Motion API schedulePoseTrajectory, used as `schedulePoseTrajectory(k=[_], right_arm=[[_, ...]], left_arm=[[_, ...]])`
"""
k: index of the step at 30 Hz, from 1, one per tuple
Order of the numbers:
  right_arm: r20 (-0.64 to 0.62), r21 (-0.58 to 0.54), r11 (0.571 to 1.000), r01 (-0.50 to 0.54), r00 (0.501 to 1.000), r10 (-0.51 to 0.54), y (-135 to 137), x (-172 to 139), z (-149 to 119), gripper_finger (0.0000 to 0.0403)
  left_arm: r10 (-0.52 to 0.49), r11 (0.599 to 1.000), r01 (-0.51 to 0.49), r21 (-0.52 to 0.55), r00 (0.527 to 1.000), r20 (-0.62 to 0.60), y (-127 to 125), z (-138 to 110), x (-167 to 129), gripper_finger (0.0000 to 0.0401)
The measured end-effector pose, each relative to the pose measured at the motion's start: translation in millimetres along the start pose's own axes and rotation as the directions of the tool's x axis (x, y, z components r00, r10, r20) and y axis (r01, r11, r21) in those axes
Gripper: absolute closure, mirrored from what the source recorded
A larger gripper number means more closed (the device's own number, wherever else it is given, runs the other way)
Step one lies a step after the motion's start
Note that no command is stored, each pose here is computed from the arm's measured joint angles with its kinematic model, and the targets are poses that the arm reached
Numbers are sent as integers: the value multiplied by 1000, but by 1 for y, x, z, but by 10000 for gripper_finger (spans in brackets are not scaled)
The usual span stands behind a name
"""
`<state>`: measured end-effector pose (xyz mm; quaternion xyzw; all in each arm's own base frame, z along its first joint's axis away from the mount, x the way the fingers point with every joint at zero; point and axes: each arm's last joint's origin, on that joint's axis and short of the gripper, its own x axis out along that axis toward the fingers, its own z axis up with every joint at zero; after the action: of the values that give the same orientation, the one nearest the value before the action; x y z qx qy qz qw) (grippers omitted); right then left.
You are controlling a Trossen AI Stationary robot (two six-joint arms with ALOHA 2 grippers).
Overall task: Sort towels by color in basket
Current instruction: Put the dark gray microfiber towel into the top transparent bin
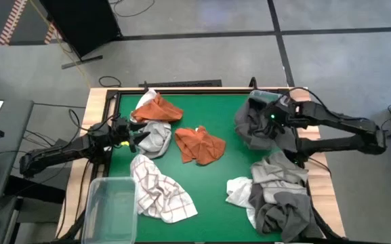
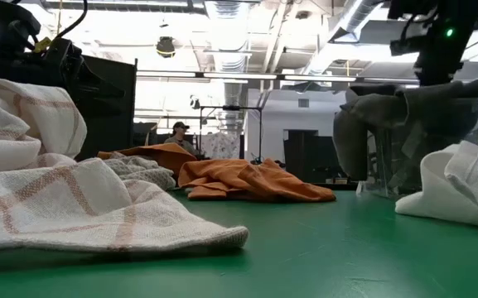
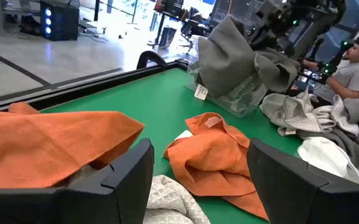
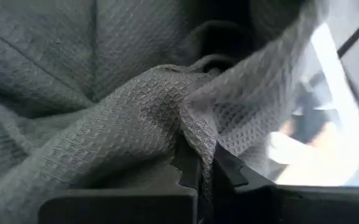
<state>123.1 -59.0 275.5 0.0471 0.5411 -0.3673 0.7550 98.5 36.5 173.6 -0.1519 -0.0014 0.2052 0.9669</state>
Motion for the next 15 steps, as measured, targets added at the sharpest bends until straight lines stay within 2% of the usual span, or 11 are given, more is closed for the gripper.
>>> schedulePoseTrajectory(k=[6, 15], right_arm=[[-80, 54, 996, -68, 994, 72, -3, 35, -10, 369], [-194, 96, 984, -148, 967, 165, -4, 59, 3, 353]], left_arm=[[0, 1000, 0, 0, 1000, 0, 0, 0, 0, 156], [-1, 1000, 1, 2, 1000, 0, 0, 0, 0, 156]])
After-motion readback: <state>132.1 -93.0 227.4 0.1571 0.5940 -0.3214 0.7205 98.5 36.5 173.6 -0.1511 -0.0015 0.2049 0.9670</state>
